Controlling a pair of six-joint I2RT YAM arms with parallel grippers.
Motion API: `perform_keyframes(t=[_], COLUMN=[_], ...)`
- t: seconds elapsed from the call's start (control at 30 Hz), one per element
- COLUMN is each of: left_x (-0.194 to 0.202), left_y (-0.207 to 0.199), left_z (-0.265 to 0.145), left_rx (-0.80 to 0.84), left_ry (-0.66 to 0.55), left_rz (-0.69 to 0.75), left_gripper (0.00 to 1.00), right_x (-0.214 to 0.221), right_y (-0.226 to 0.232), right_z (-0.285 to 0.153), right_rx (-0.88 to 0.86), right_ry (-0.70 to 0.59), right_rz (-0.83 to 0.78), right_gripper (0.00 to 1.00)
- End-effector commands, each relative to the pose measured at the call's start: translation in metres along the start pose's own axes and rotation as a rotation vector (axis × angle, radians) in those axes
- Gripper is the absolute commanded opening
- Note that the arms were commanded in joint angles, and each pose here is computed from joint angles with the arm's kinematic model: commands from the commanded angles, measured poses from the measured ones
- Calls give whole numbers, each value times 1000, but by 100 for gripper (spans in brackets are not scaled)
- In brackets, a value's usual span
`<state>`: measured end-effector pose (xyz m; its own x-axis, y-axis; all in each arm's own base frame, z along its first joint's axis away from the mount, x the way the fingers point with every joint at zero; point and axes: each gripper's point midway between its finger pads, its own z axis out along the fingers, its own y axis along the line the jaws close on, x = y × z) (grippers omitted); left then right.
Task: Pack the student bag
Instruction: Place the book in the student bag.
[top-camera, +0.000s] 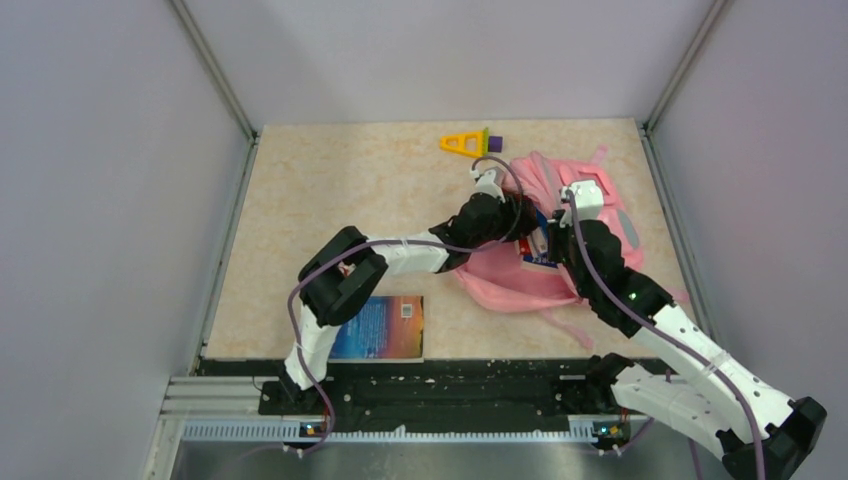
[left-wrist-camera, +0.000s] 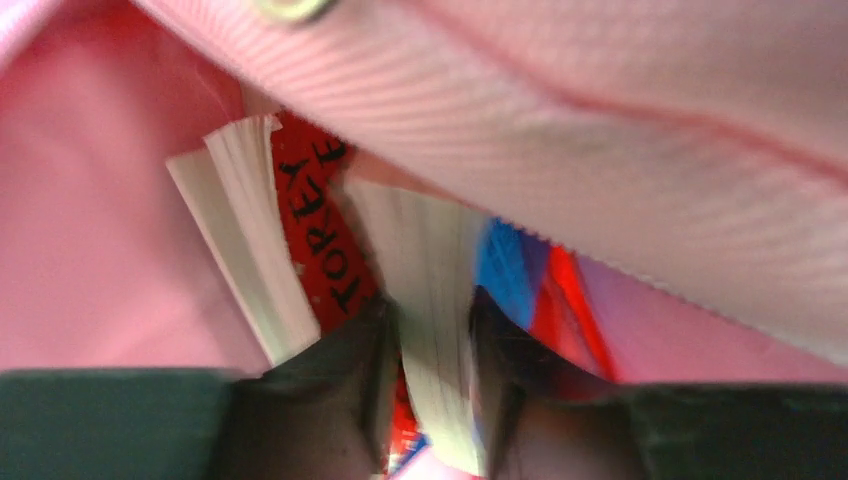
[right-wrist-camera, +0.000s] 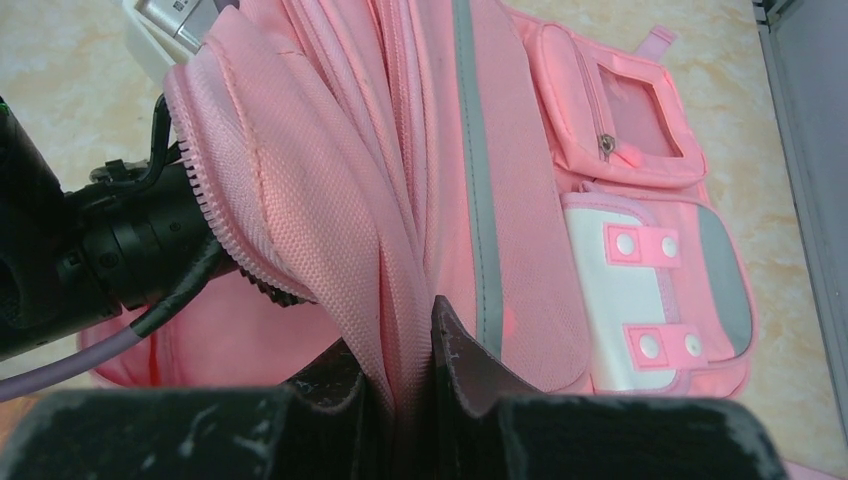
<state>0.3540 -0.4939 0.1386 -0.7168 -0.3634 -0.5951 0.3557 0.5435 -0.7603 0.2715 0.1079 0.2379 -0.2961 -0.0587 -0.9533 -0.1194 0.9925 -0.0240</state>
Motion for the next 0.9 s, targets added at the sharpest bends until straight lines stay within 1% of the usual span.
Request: perform_keyframes(t=[0.0, 0.03, 0.07, 0.13, 0.23, 0.3, 0.43, 0.47, 0.5, 0.6, 0.67, 0.73, 0.8, 0.83, 0.87], left_x=[-36, -37, -37, -38, -39, -36, -42, -37, -39, -31, -30, -25, -17, -9, -5], left_y=[-26, -29, -31, -36, -44, -39, -41, -32, -33, -7, 18, 45, 72, 91, 100], left_z=[-7, -12, -16, -23, -36, -49, -89, -96, -109, -145, -178, -213, -247, -266, -281], left_rx=[61, 72, 77, 78, 79, 70, 63, 39, 27, -88, -213, -329, -425, -487, -508], left_ry=[-137, -144, -153, -172, -179, -170, -181, -155, -145, -69, -49, -10, 55, 94, 107], left_rz=[145, 158, 173, 219, 294, 316, 375, 399, 423, 462, 428, 426, 389, 338, 313], left_gripper=[54, 73, 84, 89, 91, 92, 92, 92, 93, 93, 94, 96, 98, 98, 98], right_x=[-84, -84, -83, -84, -85, -85, -84, -84, -84, -86, -86, -86, -85, -84, -84], right_y=[12, 12, 12, 11, 9, 8, 5, 4, 4, 2, 1, 1, 2, 3, 3], right_z=[-11, -11, -11, -11, -11, -12, -12, -12, -12, -14, -15, -15, -14, -13, -12], right_rx=[-65, -64, -62, -56, -49, -44, -31, -28, -24, -20, -21, -21, -23, -22, -23], right_ry=[-259, -258, -257, -259, -261, -261, -263, -263, -262, -269, -271, -272, -272, -267, -266], right_rz=[180, 179, 178, 177, 174, 172, 169, 167, 165, 167, 169, 170, 172, 170, 168], right_gripper=[0, 0, 0, 0, 0, 0, 0, 0, 0, 0, 0, 0, 0, 0, 0])
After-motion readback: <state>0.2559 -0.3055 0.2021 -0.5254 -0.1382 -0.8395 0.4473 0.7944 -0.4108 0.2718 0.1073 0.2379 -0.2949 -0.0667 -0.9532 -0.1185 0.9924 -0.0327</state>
